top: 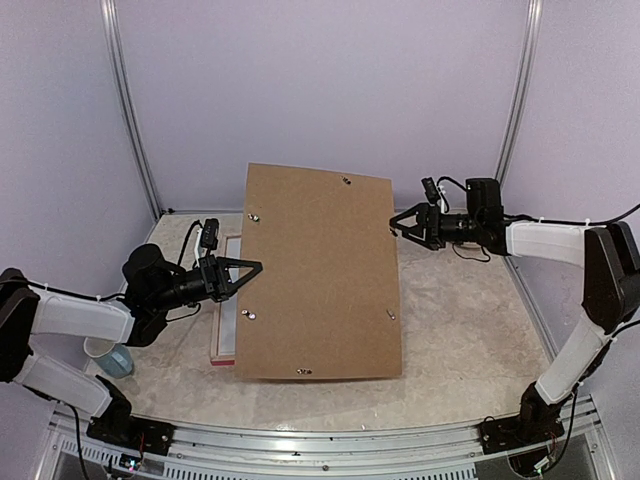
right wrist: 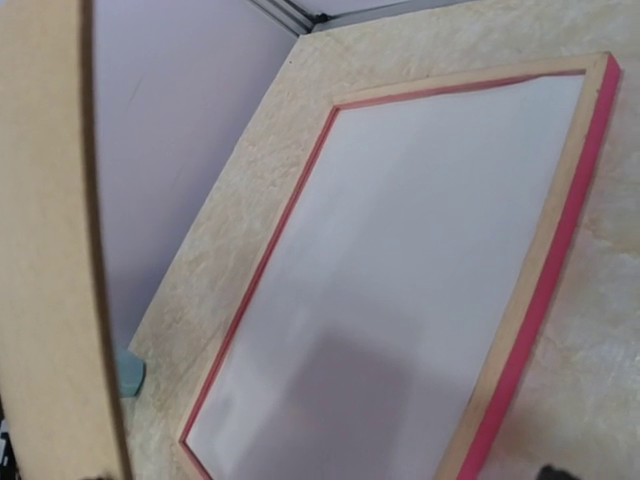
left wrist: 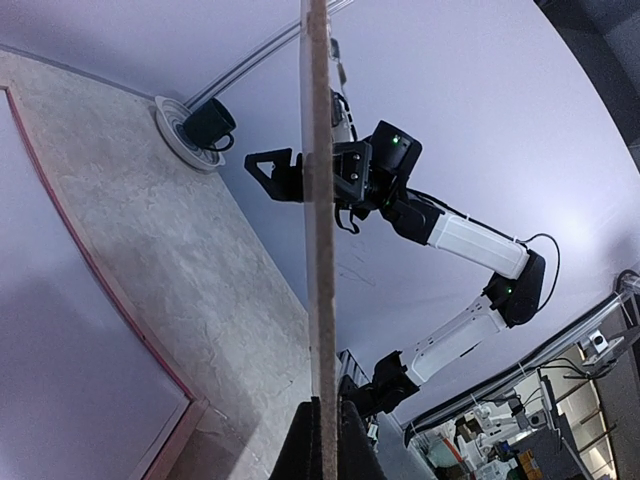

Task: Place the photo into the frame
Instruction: Pass from the left arm to the right

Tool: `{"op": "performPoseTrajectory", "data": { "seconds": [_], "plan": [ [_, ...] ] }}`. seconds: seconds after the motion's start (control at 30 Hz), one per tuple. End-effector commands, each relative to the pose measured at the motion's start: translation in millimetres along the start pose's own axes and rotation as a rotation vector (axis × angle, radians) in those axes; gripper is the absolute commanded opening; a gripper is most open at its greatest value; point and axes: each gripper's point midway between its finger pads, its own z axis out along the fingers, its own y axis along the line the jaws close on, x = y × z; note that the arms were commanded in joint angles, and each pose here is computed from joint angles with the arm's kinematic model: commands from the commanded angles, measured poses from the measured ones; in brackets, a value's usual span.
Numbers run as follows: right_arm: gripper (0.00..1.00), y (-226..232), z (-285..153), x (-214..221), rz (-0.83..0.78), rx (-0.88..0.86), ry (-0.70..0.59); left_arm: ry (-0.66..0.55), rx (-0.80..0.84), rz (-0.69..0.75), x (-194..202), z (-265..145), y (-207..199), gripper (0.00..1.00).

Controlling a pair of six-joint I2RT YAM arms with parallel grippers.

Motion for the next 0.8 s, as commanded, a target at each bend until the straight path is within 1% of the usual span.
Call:
{"op": "performPoseTrajectory", "data": {
  "seconds": [0.0,0.2,0.4,0.57,0.77],
  "plan": [
    [0.93,-8,-3,10,0.005,0.017,0.019,-0.061,0.088,0.075,-18,-3,-25,0.0],
    [0.93,-12,-5,19,0.007,0.03,0.034,-0.066,0.089,0.075,-21,-4,-25,0.0],
    [0.92,-7,-5,24,0.008,-0.002,0.044,-0.067,0.089,0.075,-22,-4,-25,0.0],
    [0.9,17,-11,28,0.011,-0.108,0.073,-0.081,0.074,0.06,-24,-7,-20,0.0],
    [0.87,34,-15,47,0.028,-0.216,0.121,-0.097,0.067,0.043,-25,-12,-16,0.0]
  ]
}}
